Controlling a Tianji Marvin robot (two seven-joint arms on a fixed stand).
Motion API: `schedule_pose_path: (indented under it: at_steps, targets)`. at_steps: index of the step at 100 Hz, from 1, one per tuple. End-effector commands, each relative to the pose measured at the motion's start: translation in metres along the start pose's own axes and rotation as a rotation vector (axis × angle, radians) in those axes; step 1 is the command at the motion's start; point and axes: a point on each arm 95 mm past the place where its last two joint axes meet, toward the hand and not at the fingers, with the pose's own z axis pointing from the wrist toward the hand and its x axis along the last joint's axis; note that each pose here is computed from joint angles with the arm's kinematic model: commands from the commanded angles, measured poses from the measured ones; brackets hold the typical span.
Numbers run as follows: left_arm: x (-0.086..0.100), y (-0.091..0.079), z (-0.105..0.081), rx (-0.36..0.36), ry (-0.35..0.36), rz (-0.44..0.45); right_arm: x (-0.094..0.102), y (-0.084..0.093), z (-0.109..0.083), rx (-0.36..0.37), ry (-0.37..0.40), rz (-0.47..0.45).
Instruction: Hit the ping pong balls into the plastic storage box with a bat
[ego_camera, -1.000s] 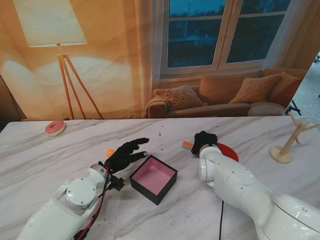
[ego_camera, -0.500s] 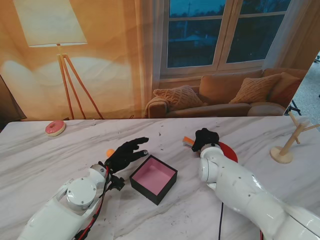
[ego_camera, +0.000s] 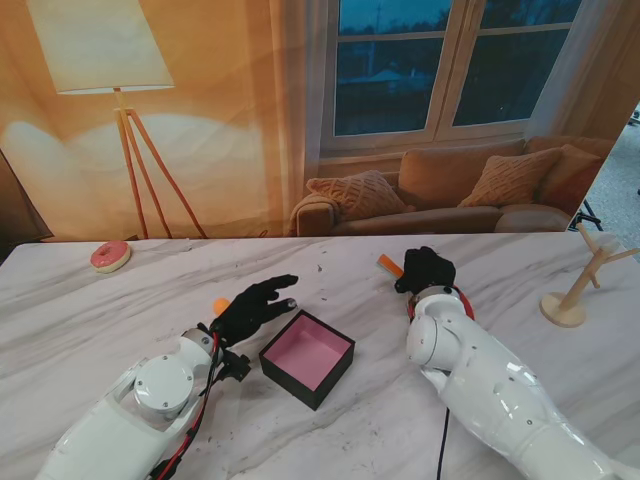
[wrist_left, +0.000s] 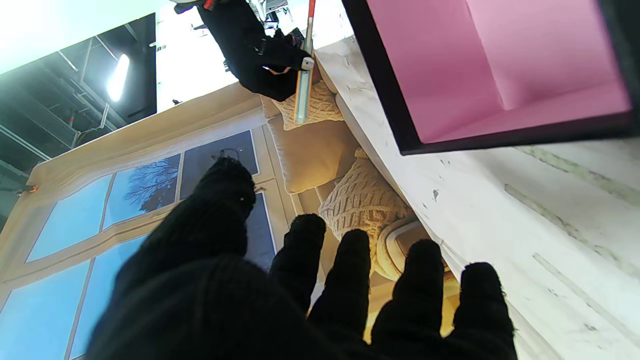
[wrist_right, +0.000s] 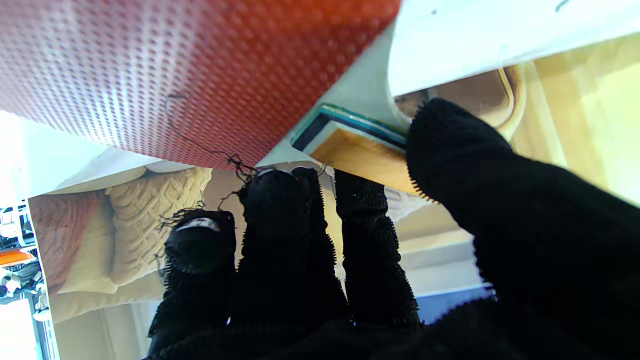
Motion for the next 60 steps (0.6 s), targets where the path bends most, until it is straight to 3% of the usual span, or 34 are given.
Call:
schedule_pose_path:
  at_steps: [1, 60]
  targets:
    - [0.0, 0.004, 0.001, -0.014, 0.0, -0.007, -0.001, 0.004, -0.005, -0.007, 0.022, 0.005]
    - [0.0, 0.006, 0.003, -0.022, 0.002, -0.013, 0.001, 0.057, -0.054, -0.114, 0.132, 0.197]
